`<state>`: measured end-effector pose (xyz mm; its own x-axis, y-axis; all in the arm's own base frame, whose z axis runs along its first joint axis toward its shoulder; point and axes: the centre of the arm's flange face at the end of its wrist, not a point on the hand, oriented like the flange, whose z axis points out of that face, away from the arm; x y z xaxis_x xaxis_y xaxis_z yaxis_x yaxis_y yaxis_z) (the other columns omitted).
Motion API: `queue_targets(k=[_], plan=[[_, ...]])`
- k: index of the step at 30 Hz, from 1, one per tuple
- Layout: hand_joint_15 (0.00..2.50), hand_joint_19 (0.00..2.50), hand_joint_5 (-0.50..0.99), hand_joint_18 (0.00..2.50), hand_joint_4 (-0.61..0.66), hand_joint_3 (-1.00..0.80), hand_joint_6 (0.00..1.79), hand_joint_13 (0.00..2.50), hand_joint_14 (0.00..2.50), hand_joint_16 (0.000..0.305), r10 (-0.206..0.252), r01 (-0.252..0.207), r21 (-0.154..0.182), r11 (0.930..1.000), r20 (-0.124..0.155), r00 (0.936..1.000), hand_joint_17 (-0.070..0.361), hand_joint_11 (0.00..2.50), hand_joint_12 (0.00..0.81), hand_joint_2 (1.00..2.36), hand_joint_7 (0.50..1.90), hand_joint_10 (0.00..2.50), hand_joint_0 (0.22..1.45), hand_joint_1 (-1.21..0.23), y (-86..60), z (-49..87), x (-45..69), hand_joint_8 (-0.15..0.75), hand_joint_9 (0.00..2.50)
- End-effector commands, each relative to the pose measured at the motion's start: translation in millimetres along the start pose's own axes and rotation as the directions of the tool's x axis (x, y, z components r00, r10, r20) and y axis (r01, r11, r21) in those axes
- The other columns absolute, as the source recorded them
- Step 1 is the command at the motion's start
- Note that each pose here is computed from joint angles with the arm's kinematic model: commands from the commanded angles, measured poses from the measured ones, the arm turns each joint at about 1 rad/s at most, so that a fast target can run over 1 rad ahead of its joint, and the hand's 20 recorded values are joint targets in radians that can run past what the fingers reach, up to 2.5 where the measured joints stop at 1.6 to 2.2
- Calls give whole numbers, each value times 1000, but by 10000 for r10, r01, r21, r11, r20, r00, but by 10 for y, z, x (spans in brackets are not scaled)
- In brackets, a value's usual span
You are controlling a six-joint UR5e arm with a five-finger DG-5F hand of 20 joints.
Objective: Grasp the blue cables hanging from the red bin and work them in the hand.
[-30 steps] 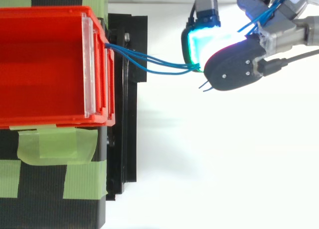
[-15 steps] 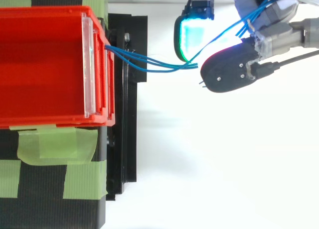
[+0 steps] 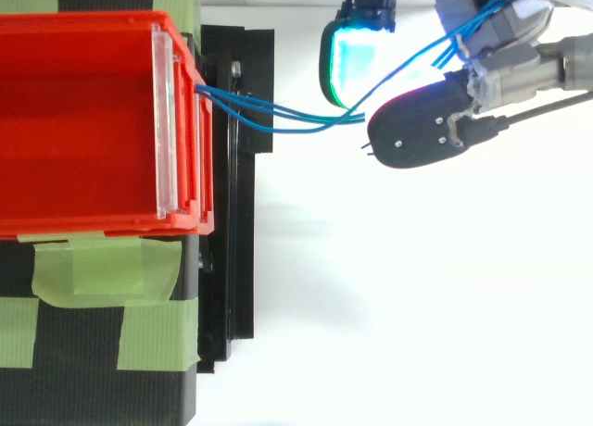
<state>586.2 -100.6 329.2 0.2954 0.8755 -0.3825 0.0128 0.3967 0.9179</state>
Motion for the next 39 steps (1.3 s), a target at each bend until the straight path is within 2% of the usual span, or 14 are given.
queue_targets(k=[1,7,11,13,14,15,17,19,20,24,25,29,36,39], plan=[[1629,1391,334,1403,258,-2,149,858,2500,58,11,-11,-21,10000,13,10000,130,2500,480,1018,1368,2500,1027,-767,8,0,-3,431,723],[1631,1278,333,1399,269,32,137,855,2500,64,61,-61,-22,10000,47,10000,143,2500,501,1011,1367,2500,1012,-780,6,2,-13,436,694],[1611,1242,325,1377,267,119,128,841,2500,65,300,-300,-10,9995,40,9995,146,2500,507,1008,1363,2500,1016,-789,-2,4,-9,442,671],[1616,1188,324,1347,269,206,135,822,2500,67,650,-650,-32,9979,65,9979,151,2500,508,1001,1356,2500,1036,-795,12,6,-16,443,651],[1598,1142,319,1347,266,253,145,822,2500,69,722,-722,-24,9974,45,9974,154,2500,509,1046,1351,2500,1021,-790,9,1,-6,444,647],[1562,1070,314,1328,255,191,161,824,2500,70,908,-908,-65,9959,59,9959,158,2500,510,1235,1342,2500,967,-784,19,8,-7,446,646],[1560,1018,291,1296,223,132,209,819,2500,69,1268,-1267,-120,9919,74,9919,155,2500,510,1385,1312,2500,936,-767,25,14,-8,444,626],[1579,1037,269,1243,200,162,241,791,2500,65,1478,-1476,-149,9889,80,9890,147,2500,510,1352,1300,2500,974,-763,23,14,-7,440,600],[1582,1062,260,1192,183,208,238,754,2500,62,1780,-1778,-215,9838,109,9840,139,2500,498,1276,1306,2500,1024,-762,35,23,-10,432,575],[1550,1015,243,1062,141,259,275,705,2500,56,2309,-2305,-262,9727,106,9729,126,2500,487,1168,1278,2500,1123,-753,40,27,-10,425,536],[1550,988,242,1023,133,266,276,686,2500,55,2639,-2636,-237,9643,92,9645,123,2500,481,1144,1288,2500,1148,-751,25,25,-4,417,531],[1500,899,260,920,105,312,299,662,2500,52,3206,-3204,-233,9470,31,9472,116,2500,466,1075,1274,2500,1225,-734,35,20,3,407,529],[1473,755,330,809,74,367,284,654,2500,51,3498,-3497,-249,9365,25,9368,115,2500,448,1004,1294,2500,1306,-719,33,22,-4,386,566],[1505,731,342,788,51,383,265,652,2500,52,3682,-3680,-278,9294,22,9298,116,2500,458,1001,1312,2500,1316,-715,42,27,-6,387,569]])
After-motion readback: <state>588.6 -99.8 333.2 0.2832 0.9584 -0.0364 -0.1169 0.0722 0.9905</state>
